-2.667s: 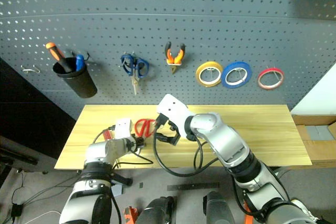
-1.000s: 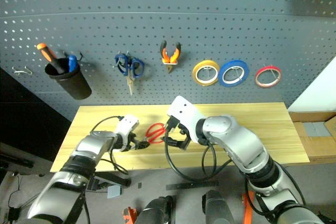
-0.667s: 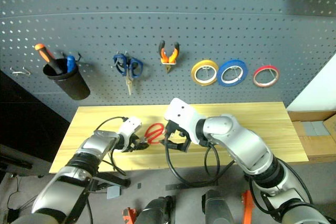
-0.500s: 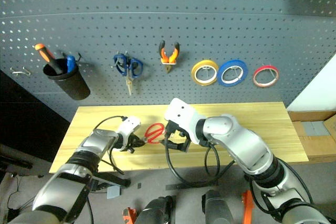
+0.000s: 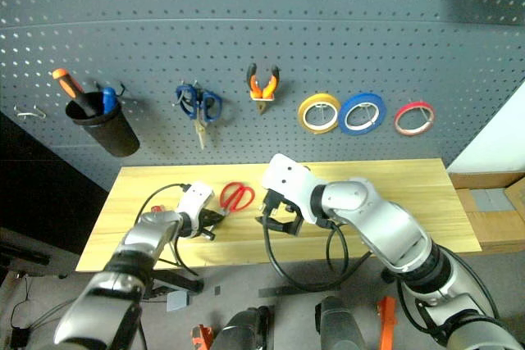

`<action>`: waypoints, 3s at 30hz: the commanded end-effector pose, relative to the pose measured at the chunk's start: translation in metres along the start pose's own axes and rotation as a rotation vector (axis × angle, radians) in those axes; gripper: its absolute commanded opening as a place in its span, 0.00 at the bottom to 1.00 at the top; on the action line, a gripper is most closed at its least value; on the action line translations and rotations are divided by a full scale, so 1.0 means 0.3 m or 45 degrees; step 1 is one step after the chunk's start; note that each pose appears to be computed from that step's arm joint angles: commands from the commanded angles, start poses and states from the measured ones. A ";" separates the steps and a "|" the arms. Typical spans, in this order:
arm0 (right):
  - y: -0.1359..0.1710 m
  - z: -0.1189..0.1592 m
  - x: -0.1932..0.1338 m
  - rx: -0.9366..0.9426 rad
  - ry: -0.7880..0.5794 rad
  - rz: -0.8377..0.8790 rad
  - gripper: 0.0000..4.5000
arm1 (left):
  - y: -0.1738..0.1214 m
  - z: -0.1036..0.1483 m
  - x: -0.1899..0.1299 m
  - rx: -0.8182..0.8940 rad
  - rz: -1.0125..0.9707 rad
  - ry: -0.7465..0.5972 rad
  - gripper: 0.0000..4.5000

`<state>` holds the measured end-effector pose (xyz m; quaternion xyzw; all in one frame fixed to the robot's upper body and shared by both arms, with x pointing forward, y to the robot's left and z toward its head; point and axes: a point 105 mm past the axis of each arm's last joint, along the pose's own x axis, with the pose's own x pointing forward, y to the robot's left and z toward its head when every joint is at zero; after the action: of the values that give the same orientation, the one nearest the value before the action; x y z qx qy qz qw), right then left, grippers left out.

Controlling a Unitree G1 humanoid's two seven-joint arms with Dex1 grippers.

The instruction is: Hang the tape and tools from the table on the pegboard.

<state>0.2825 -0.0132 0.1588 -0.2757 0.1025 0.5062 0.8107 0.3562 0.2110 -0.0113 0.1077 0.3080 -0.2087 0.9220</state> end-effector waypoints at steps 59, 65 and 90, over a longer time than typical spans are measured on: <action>-0.062 0.275 -0.009 -0.195 -0.463 -0.105 1.00 | -0.062 0.440 -0.403 0.452 0.620 -1.091 0.06; -0.064 0.277 -0.009 -0.193 -0.462 -0.113 1.00 | -0.065 0.441 -0.428 0.424 0.661 -1.119 0.06; -0.065 0.276 0.006 -0.189 -0.452 -0.103 1.00 | -0.034 0.419 -0.428 0.405 0.724 -1.069 0.06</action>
<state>0.2940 0.0251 0.2197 -0.2423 -0.0639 0.5222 0.8152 0.3233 0.1997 0.1592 0.2307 -0.1535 -0.0241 0.9605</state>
